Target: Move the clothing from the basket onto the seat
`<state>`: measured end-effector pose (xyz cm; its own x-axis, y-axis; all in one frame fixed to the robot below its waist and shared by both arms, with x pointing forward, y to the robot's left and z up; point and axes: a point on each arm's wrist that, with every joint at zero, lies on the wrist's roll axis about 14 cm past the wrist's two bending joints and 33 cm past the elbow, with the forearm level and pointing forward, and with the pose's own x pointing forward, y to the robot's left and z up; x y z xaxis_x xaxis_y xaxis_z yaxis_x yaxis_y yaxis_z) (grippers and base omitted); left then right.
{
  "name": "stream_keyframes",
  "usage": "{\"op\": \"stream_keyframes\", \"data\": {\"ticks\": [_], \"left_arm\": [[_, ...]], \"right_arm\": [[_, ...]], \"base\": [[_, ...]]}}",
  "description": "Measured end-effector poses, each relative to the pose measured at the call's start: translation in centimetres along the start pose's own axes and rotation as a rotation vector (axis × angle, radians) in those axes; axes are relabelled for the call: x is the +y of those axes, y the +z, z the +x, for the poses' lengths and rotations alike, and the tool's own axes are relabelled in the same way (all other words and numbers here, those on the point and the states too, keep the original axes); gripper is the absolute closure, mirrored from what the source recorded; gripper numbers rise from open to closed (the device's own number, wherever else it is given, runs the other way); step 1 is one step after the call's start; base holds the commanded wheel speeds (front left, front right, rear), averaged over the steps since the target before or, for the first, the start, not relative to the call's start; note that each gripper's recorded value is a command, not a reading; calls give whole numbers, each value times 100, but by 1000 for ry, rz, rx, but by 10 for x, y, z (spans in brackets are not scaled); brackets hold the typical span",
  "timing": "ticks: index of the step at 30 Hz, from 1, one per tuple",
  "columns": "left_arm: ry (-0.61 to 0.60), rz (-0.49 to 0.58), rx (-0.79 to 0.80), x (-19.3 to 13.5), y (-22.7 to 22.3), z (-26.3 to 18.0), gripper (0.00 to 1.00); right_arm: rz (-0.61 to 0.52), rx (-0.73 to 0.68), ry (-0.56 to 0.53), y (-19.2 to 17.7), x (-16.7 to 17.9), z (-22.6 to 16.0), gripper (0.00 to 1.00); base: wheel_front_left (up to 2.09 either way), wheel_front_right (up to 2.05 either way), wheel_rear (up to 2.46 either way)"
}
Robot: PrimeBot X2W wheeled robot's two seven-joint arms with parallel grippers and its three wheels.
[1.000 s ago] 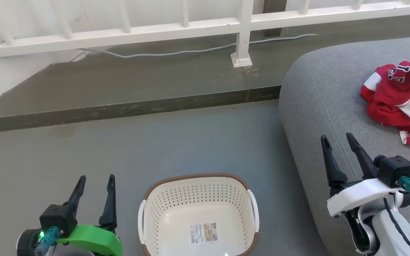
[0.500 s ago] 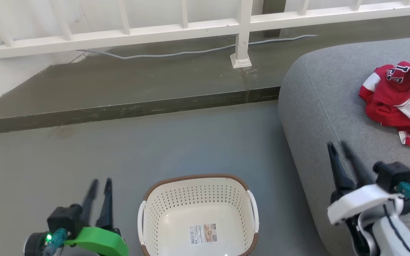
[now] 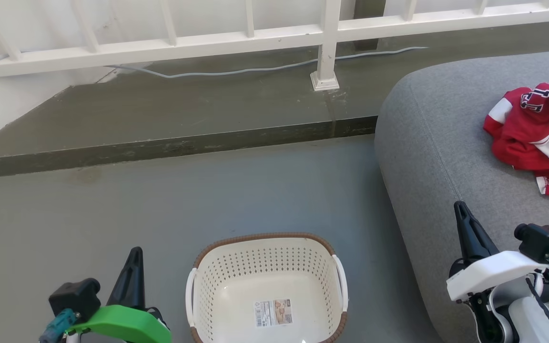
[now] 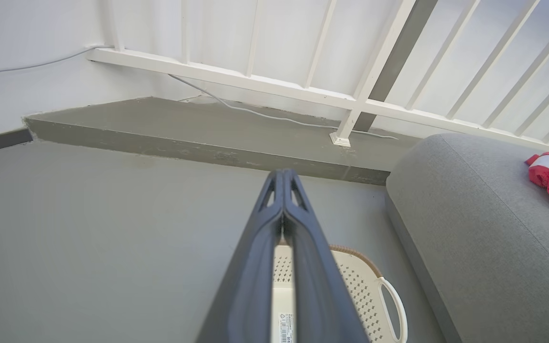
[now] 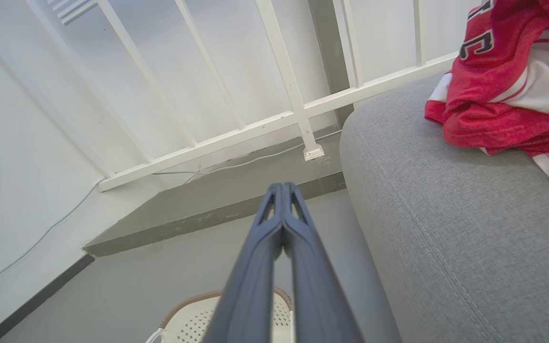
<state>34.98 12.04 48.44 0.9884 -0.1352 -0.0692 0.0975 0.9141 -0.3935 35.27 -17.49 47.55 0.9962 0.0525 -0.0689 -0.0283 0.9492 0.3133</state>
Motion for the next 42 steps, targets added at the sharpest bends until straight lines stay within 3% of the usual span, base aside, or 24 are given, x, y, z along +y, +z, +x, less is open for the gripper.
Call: {"op": "stream_keyframes", "data": {"ticks": [42], "left_arm": [[110, -554, 53, 38, -4, 3, 100]], "right_arm": [[600, 36, -102, -3, -21, 9, 100]], "base": [[0, 0, 0]]}}
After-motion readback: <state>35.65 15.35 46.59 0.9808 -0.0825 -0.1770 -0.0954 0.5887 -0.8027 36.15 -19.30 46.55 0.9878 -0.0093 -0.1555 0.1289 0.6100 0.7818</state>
